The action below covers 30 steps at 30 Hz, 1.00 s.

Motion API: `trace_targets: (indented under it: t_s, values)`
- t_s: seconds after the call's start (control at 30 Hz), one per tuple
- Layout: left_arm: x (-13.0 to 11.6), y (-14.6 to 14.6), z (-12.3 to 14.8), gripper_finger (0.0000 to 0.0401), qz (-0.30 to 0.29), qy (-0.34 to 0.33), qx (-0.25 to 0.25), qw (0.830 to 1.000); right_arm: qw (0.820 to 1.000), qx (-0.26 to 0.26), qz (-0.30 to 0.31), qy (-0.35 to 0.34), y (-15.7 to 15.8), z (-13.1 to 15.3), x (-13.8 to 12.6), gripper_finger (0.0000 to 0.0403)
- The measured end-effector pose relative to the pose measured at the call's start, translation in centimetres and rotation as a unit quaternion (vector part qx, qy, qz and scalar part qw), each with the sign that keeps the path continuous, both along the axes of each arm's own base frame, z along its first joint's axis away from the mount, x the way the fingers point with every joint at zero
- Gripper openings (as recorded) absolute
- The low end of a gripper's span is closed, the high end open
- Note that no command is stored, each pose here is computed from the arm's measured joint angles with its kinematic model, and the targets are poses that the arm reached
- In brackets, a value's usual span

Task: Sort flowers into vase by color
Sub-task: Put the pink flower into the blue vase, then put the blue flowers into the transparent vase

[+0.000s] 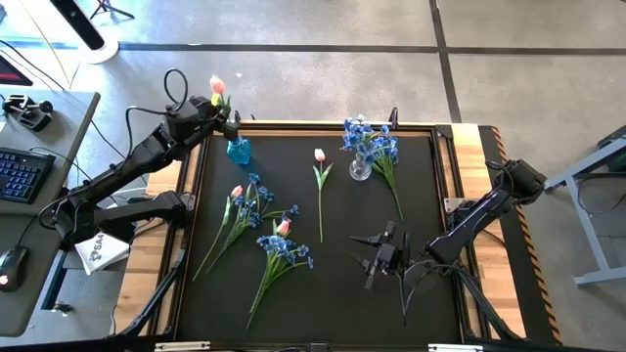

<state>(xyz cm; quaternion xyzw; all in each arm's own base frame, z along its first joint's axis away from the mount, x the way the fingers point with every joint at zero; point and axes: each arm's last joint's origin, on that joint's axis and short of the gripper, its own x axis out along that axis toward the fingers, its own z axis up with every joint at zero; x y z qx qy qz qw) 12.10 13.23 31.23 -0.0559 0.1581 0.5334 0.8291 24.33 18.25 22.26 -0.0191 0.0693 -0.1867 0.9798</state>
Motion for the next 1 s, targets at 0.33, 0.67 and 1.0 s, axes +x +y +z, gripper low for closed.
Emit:
trace_targets:
  t_s: [0.33, 0.67, 1.0]
  values:
    - [-1.3, -1.7, 2.2, 0.016, -0.005, 0.057, -0.092, 0.994, 1.0, -0.013, 0.021, -0.007, 1.2, 1.6, -2.4, 0.0172]
    - [-1.2, -5.2, 4.1, 0.0156, -0.095, 0.029, -0.155, 0.983, 0.998, 0.054, 0.028, -0.031, 0.1, 4.6, -5.6, 0.0172]
    - [-0.1, -9.9, 4.7, 0.0156, -0.242, -0.034, -0.179, 0.953, 0.99, 0.123, 0.063, 0.033, -2.1, 4.3, -6.3, 0.0222]
